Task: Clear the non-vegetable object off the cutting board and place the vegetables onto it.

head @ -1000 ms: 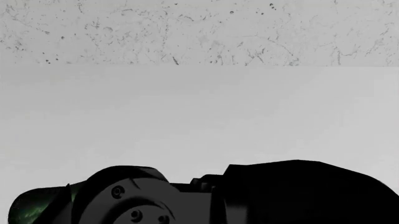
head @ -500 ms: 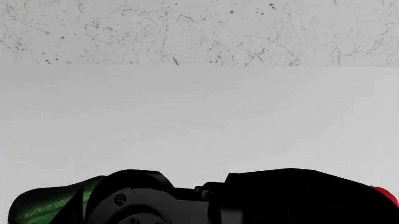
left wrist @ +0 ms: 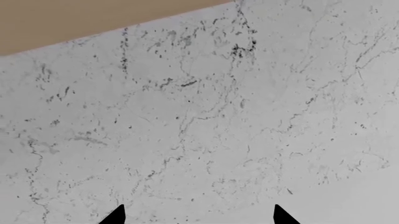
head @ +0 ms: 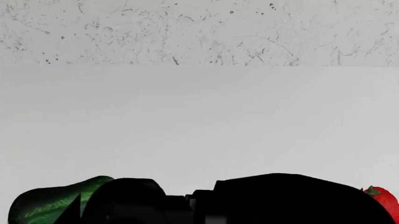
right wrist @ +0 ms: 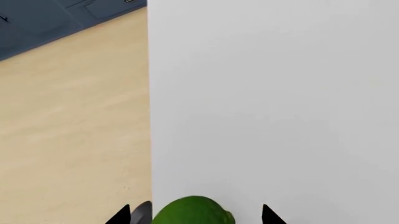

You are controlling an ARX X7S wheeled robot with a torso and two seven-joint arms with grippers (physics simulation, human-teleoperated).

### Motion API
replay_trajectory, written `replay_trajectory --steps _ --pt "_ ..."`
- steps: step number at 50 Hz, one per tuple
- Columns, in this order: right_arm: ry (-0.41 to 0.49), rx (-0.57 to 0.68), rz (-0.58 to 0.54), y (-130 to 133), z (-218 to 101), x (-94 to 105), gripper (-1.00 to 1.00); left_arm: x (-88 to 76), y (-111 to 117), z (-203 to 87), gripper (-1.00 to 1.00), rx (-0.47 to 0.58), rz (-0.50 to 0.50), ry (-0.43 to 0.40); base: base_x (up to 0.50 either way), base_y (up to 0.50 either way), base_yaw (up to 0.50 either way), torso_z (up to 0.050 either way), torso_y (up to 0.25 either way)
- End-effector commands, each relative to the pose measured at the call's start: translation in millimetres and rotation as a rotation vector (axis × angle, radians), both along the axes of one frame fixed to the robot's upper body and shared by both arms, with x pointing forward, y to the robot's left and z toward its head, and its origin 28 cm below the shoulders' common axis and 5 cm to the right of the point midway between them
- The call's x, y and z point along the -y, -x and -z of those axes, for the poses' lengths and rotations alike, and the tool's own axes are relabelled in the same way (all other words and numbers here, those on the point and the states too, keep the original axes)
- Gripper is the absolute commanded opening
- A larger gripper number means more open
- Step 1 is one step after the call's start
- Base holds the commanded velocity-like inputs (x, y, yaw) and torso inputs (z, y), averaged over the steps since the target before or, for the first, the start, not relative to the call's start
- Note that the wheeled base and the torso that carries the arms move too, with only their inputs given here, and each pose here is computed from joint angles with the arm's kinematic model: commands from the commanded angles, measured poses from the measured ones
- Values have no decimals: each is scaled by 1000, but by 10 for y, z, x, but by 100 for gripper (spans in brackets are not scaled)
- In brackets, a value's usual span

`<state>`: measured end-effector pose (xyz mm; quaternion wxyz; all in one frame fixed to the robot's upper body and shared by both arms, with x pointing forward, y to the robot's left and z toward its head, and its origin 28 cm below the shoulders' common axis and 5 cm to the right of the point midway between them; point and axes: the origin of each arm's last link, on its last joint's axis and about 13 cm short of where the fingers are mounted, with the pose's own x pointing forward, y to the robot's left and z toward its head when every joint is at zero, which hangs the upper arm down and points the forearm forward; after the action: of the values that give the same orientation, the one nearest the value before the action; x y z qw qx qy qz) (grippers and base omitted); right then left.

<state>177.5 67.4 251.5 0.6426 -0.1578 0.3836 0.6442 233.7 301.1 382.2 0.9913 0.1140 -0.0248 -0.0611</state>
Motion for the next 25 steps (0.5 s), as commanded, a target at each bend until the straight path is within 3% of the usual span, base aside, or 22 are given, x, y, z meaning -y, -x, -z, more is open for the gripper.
replay_trajectory --steps 1,22,23,25 --pt "-37 -31 -39 23 59 -75 100 20 8 -80 100 35 40 8 0 0 0 0 0" --pt "6 -86 -37 132 222 -65 100 11 50 -129 100 53 40 17 0 0 0 0 0" --pt "7 -84 -33 127 223 -63 -100 6 53 -131 100 53 38 20 0 0 0 0 0" --pt "9 -75 -28 123 210 -56 -100 1 60 -135 100 54 37 22 0 0 0 0 0"
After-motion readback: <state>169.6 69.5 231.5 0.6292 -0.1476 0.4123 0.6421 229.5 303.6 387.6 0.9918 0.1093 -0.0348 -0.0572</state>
